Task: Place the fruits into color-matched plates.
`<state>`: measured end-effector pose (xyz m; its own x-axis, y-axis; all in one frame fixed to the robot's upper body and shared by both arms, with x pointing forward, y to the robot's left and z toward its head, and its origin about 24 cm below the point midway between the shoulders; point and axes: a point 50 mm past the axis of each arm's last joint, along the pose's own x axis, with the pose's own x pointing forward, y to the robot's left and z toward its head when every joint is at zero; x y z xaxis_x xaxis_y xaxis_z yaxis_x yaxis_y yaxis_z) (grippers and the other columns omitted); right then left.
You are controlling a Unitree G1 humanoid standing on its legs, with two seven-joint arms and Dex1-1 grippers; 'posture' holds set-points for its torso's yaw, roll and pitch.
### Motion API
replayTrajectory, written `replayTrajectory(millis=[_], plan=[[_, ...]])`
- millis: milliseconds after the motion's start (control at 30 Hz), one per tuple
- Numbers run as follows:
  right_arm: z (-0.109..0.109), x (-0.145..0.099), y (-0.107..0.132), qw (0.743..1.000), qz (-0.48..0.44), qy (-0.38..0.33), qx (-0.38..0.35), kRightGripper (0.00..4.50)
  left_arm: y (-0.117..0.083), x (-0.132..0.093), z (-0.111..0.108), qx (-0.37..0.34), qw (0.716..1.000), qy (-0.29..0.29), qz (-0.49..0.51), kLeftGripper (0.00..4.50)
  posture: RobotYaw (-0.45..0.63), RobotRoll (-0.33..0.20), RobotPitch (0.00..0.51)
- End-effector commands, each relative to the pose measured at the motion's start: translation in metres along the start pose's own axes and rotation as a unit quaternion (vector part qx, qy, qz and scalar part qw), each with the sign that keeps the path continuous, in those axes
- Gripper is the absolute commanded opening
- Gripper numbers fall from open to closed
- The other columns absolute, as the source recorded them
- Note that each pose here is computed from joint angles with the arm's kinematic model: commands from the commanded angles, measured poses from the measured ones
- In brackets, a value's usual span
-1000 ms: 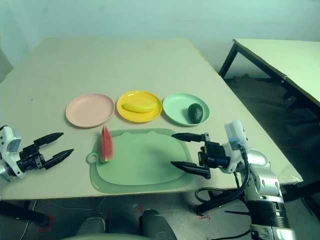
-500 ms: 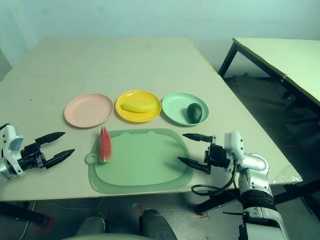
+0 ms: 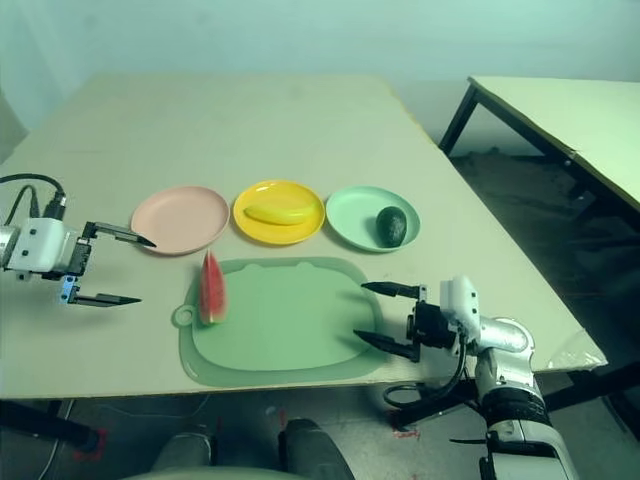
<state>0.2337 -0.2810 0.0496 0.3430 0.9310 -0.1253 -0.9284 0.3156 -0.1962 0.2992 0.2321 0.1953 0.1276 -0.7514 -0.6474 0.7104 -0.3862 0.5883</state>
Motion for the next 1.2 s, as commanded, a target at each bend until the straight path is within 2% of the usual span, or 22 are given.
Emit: replayTrajectory(millis=[33,400,600,1200], plan=[[-0.001,0.001,0.003,1.0,-0.003,0.0,-0.005,4.46,0.004,0.012,-0.004,0.035,0.998,0.009,-0.044,4.5,-0.13,0.0,0.031],[-0.006,0.002,0.012,1.0,-0.007,0.001,-0.003,4.46,0.024,0.04,0.007,0.116,0.987,-0.018,-0.107,4.5,-0.16,0.0,0.015],[-0.007,0.002,0.013,1.0,-0.005,0.006,-0.003,4.46,0.035,0.051,0.014,0.131,0.985,-0.038,-0.108,4.5,-0.16,0.0,0.013],[-0.009,0.007,0.023,1.0,0.011,0.01,-0.006,4.46,0.022,0.075,0.01,0.117,0.978,-0.039,-0.169,4.5,-0.18,0.0,0.012]])
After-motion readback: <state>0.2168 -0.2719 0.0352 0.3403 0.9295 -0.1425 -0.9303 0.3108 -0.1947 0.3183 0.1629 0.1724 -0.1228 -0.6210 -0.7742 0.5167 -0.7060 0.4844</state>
